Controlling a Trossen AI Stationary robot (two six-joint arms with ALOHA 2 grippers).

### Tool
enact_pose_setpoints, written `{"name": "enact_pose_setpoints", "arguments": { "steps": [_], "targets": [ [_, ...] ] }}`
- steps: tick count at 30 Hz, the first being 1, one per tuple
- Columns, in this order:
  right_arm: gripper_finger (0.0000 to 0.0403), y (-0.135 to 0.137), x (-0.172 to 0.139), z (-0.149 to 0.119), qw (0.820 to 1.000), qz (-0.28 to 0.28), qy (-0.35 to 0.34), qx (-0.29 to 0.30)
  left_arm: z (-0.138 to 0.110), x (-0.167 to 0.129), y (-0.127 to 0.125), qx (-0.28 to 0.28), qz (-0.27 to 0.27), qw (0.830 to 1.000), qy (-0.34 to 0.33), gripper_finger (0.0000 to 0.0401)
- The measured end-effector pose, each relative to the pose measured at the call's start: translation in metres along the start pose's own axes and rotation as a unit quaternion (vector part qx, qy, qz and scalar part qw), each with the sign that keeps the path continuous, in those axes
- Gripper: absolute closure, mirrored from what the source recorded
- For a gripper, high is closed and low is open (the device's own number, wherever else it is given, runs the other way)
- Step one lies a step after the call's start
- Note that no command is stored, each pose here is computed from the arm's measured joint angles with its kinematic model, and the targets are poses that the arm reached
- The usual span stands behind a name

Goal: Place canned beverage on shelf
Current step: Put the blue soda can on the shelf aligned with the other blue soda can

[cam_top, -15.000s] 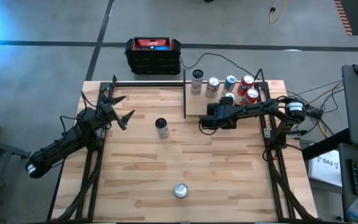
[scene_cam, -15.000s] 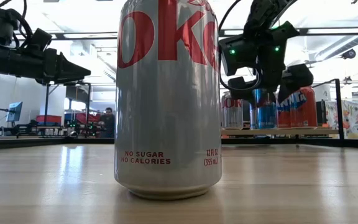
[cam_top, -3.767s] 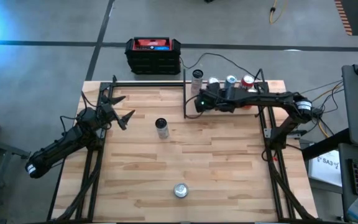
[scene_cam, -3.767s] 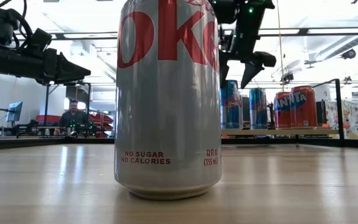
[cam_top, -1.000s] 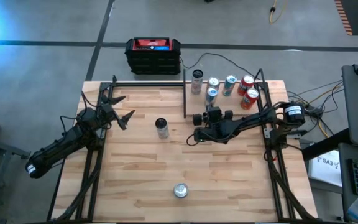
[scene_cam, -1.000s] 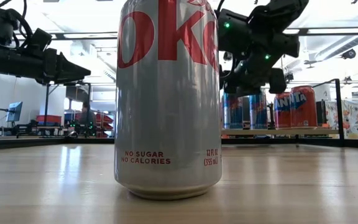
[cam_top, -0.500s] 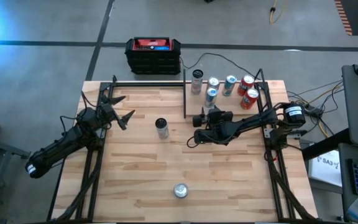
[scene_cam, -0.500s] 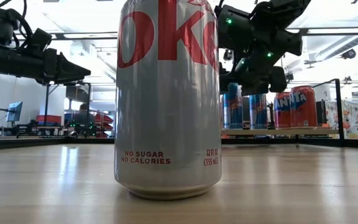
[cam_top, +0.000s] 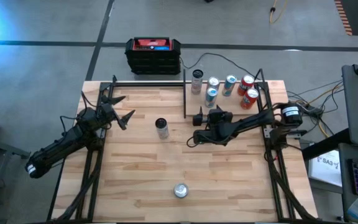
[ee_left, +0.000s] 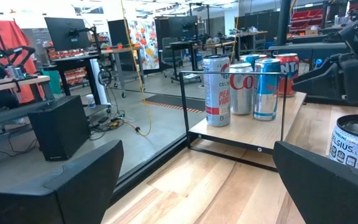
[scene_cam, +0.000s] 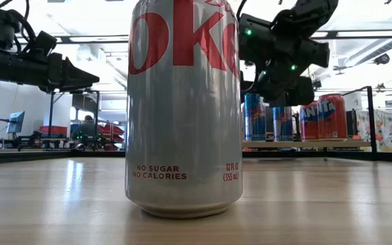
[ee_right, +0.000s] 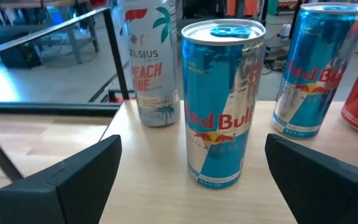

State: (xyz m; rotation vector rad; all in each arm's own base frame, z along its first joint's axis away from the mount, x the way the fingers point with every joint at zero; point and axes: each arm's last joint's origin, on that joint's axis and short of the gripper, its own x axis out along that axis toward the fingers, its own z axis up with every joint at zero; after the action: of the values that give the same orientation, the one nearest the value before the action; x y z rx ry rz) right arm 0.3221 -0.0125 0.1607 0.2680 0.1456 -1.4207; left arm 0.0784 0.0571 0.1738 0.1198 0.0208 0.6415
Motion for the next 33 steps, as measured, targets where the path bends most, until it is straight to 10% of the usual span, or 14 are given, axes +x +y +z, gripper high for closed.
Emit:
{"name": "enact_pose_setpoints", "arguments": {
  "steps": [33],
  "targets": [
    [0.0021,0.008,0.036,-0.056,0.988,-0.068,-0.137,-0.008,0.000,0.000,0.000,0.000,0.000,1.000,0.000,0.0003]
  ]
}}
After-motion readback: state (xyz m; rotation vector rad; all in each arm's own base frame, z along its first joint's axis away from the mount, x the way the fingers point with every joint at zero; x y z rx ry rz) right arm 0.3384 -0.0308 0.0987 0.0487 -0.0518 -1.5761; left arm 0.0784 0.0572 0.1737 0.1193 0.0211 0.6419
